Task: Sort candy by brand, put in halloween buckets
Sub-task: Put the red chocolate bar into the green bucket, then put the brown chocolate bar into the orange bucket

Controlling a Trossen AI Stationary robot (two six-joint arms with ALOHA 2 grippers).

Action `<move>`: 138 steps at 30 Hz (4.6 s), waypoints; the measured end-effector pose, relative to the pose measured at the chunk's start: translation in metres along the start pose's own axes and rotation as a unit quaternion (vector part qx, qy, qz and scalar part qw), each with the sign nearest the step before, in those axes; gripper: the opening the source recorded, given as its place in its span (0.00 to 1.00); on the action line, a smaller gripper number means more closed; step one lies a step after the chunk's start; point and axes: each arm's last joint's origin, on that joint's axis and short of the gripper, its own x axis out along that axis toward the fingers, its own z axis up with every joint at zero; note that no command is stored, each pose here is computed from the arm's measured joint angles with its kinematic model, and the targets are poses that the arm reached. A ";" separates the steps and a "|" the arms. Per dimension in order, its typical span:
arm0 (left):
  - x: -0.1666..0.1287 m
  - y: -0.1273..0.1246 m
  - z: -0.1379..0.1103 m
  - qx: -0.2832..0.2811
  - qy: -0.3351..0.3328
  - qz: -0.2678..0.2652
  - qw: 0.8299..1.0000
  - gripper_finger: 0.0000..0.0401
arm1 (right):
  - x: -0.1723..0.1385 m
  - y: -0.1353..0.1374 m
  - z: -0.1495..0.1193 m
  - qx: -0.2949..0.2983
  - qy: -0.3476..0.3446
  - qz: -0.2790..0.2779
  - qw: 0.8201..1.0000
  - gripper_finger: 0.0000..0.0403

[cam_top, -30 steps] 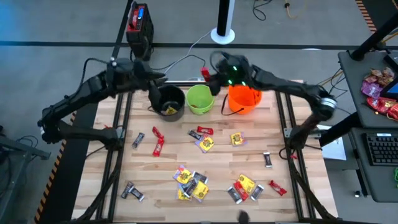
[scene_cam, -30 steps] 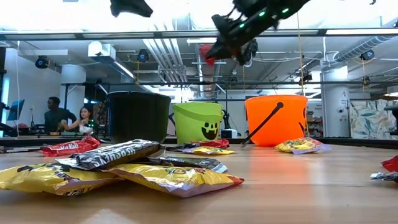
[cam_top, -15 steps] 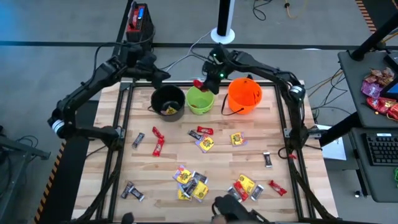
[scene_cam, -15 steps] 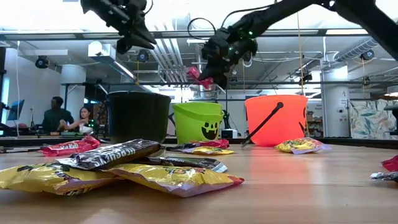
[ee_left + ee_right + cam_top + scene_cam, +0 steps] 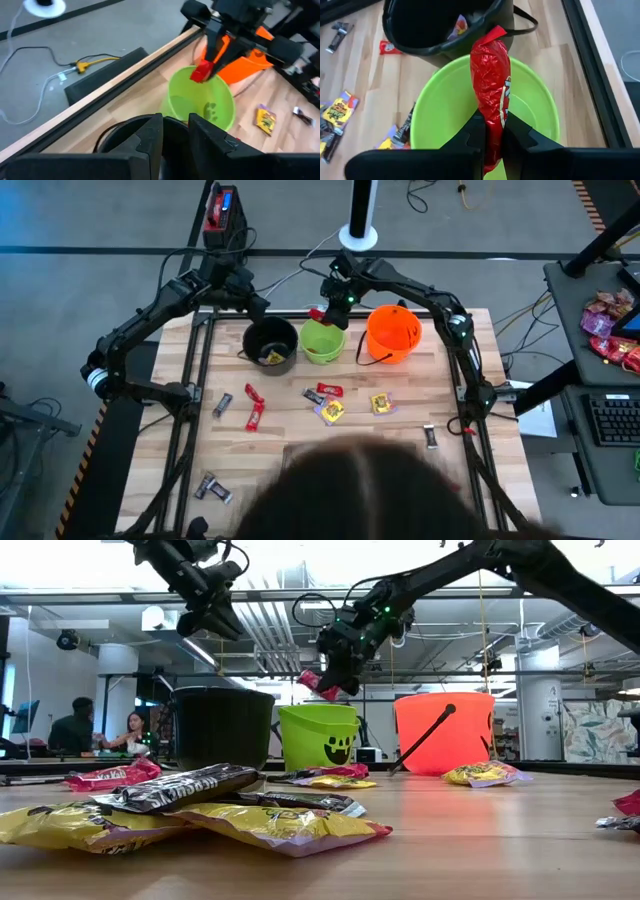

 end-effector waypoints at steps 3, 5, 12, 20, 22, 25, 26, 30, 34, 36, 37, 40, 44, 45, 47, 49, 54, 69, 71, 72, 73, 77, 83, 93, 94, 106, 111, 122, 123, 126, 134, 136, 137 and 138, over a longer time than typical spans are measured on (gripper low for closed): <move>0.000 0.001 0.000 -0.004 -0.001 0.017 1.000 0.19 | 0.008 -0.007 -0.001 0.015 -0.014 0.025 0.999 0.07; 0.000 0.002 0.000 -0.004 -0.004 0.030 1.000 0.19 | 0.010 -0.009 0.000 0.021 -0.023 0.029 0.999 0.07; 0.006 0.005 0.000 -0.024 0.001 0.047 0.999 0.19 | 0.003 -0.015 -0.001 0.037 -0.035 0.033 0.998 0.07; 0.007 0.005 0.000 -0.030 0.004 0.047 0.998 0.19 | 0.002 -0.017 -0.001 0.036 -0.035 0.033 0.998 0.07; 0.007 0.005 -0.002 -0.027 0.012 0.049 0.998 0.19 | 0.003 -0.015 -0.001 0.028 -0.033 0.035 0.998 0.07; 0.006 0.006 -0.007 -0.027 0.038 0.054 0.997 0.19 | 0.004 -0.015 -0.001 0.025 -0.031 0.035 0.999 0.07; 0.006 0.006 -0.008 -0.028 0.042 0.055 0.997 0.19 | 0.004 -0.015 -0.001 0.025 -0.031 0.035 0.999 0.08; 0.005 0.006 -0.009 -0.021 0.045 0.055 0.997 0.19 | 0.004 -0.012 -0.004 0.025 -0.018 0.038 0.999 0.12; 0.004 0.006 -0.008 -0.019 0.043 0.054 0.997 0.19 | 0.007 -0.004 -0.007 0.019 0.007 0.050 0.999 0.17; 0.003 0.005 -0.008 -0.019 0.041 0.053 0.998 0.19 | 0.009 0.000 -0.006 0.021 0.009 0.052 0.998 0.19; 0.001 0.004 -0.008 -0.018 0.039 0.053 0.998 0.19 | 0.010 0.001 -0.006 0.021 0.010 0.053 0.998 0.20; -0.003 0.003 -0.008 -0.017 0.035 0.047 0.998 0.19 | 0.012 0.008 -0.003 0.014 0.013 0.053 0.998 0.25; -0.008 0.000 -0.013 -0.020 0.050 0.042 0.998 0.19 | 0.016 0.014 -0.003 0.014 0.037 0.021 0.999 0.32; -0.010 -0.001 -0.015 -0.024 0.058 0.035 0.997 0.19 | 0.016 0.014 -0.004 0.015 0.044 0.012 0.999 0.33; -0.014 -0.005 -0.021 -0.031 0.083 0.017 0.996 0.19 | 0.016 0.016 -0.004 0.027 0.054 -0.001 0.998 0.36; -0.018 -0.011 -0.029 -0.031 0.113 0.002 0.993 0.19 | 0.013 0.019 -0.004 0.041 0.057 -0.002 0.998 0.39; -0.020 -0.031 -0.060 0.003 0.182 -0.025 0.983 0.19 | -0.004 0.032 0.002 0.049 0.050 -0.013 0.997 0.43; -0.016 -0.077 -0.204 -0.059 0.224 -0.077 0.970 0.19 | -0.026 0.172 0.013 0.075 0.120 -0.048 0.989 0.45; -0.014 -0.073 -0.216 -0.087 0.230 -0.025 0.969 0.19 | -0.028 0.188 0.012 0.068 0.122 -0.054 0.989 0.45; -0.012 -0.070 -0.221 -0.103 0.233 0.008 0.967 0.19 | -0.027 0.195 0.012 0.063 0.123 -0.062 0.988 0.45; -0.011 -0.066 -0.225 -0.118 0.237 0.039 0.963 0.19 | -0.028 0.201 0.011 0.061 0.122 -0.069 0.988 0.45; -0.008 -0.051 -0.234 -0.178 0.284 0.161 0.928 0.19 | -0.024 0.213 0.007 0.063 0.129 -0.096 0.985 0.47; 0.006 -0.047 -0.234 -0.137 0.305 0.192 0.922 0.19 | -0.019 0.216 0.005 0.066 0.133 -0.100 0.984 0.49; 0.040 -0.030 -0.240 -0.062 0.368 0.266 0.889 0.20 | -0.016 0.212 0.008 0.045 0.119 -0.099 0.987 0.50; 0.043 -0.029 -0.240 -0.059 0.370 0.265 0.888 0.21 | -0.017 0.211 0.008 0.043 0.117 -0.099 0.987 0.50; 0.058 -0.025 -0.247 -0.026 0.417 0.269 0.868 0.44 | -0.017 0.209 0.008 0.044 0.117 -0.100 0.987 0.50; 0.056 -0.026 -0.247 -0.025 0.420 0.249 0.873 0.45 | -0.017 0.209 0.008 0.045 0.117 -0.100 0.987 0.50; 0.059 -0.019 -0.260 -0.018 0.416 0.228 0.880 0.40 | -0.017 0.209 0.008 0.046 0.118 -0.101 0.987 0.50; 0.059 -0.019 -0.260 -0.018 0.415 0.225 0.881 0.40 | -0.017 0.209 0.008 0.046 0.118 -0.101 0.987 0.50; 0.060 -0.018 -0.264 -0.022 0.418 0.220 0.881 0.38 | -0.017 0.209 0.008 0.050 0.117 -0.101 0.987 0.50; 0.058 -0.020 -0.269 -0.009 0.423 0.203 0.883 0.19 | -0.017 0.209 0.008 0.049 0.118 -0.101 0.987 0.50; 0.058 -0.021 -0.269 -0.007 0.424 0.202 0.883 0.17 | -0.017 0.209 0.008 0.049 0.118 -0.101 0.987 0.50; 0.058 -0.021 -0.269 -0.006 0.424 0.202 0.883 0.17 | -0.017 0.209 0.008 0.047 0.118 -0.101 0.987 0.50; 0.058 -0.021 -0.269 -0.006 0.425 0.201 0.883 0.17 | -0.017 0.209 0.008 0.045 0.118 -0.100 0.987 0.50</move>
